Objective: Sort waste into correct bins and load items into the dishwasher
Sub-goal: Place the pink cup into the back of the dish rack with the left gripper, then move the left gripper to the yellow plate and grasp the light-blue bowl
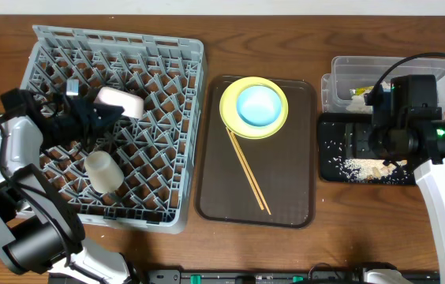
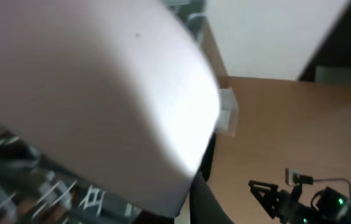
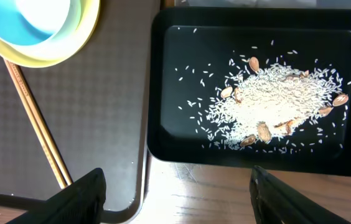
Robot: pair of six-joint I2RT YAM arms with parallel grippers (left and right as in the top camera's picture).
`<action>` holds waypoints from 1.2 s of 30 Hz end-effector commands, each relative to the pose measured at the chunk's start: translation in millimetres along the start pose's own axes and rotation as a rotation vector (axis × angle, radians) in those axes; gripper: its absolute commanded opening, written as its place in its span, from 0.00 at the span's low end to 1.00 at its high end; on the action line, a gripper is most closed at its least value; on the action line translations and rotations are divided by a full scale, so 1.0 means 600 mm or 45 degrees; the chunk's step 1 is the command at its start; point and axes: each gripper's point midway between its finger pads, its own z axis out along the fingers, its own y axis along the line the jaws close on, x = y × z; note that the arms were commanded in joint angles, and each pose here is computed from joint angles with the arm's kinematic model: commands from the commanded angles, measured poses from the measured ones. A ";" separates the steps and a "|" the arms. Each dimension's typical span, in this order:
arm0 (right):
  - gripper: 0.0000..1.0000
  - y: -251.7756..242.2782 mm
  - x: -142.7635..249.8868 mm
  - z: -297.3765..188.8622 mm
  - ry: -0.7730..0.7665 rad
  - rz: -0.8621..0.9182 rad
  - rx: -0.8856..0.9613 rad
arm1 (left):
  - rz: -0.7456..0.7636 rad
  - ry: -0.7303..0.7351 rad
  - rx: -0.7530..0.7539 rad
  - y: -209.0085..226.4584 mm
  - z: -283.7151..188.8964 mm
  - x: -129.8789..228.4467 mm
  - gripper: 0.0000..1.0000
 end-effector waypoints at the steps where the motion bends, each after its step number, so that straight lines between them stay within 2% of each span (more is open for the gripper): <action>1: 0.72 -0.001 -0.003 -0.007 -0.019 -0.012 0.000 | -0.058 -0.003 -0.178 0.046 -0.010 0.008 0.15; 2: 0.72 -0.001 -0.003 -0.007 -0.019 -0.013 0.000 | -0.059 -0.004 -0.216 0.049 -0.014 0.011 0.23; 3: 0.72 -0.001 -0.003 -0.007 -0.020 -0.014 0.001 | -0.051 -0.008 -0.232 0.047 -0.017 0.013 0.27; 9: 0.72 -0.001 -0.004 -0.007 -0.021 -0.017 0.001 | 0.113 -0.099 -0.264 -0.011 -0.046 0.015 0.40; 16: 0.73 -0.002 -0.004 -0.007 -0.022 -0.027 0.005 | 0.374 -0.208 -0.286 -0.107 -0.075 0.043 0.41; 20: 0.72 -0.010 -0.004 -0.007 -0.021 -0.025 0.037 | 0.550 -0.222 -0.418 -0.144 -0.065 0.071 0.41; 25: 0.74 -0.031 -0.004 -0.009 -0.026 0.067 0.114 | 0.814 -0.166 -0.606 -0.186 -0.017 0.111 0.41; 29: 0.81 -0.058 -0.002 -0.012 -0.026 0.135 0.179 | 1.024 -0.101 -0.698 -0.214 0.042 0.140 0.67; 32: 0.86 -0.069 0.000 -0.013 -0.023 0.162 0.189 | 1.192 -0.089 -0.710 -0.238 0.096 0.157 0.73; 36: 0.87 -0.071 0.003 -0.013 -0.014 0.169 0.192 | 1.360 -0.084 -0.685 -0.265 0.173 0.176 0.75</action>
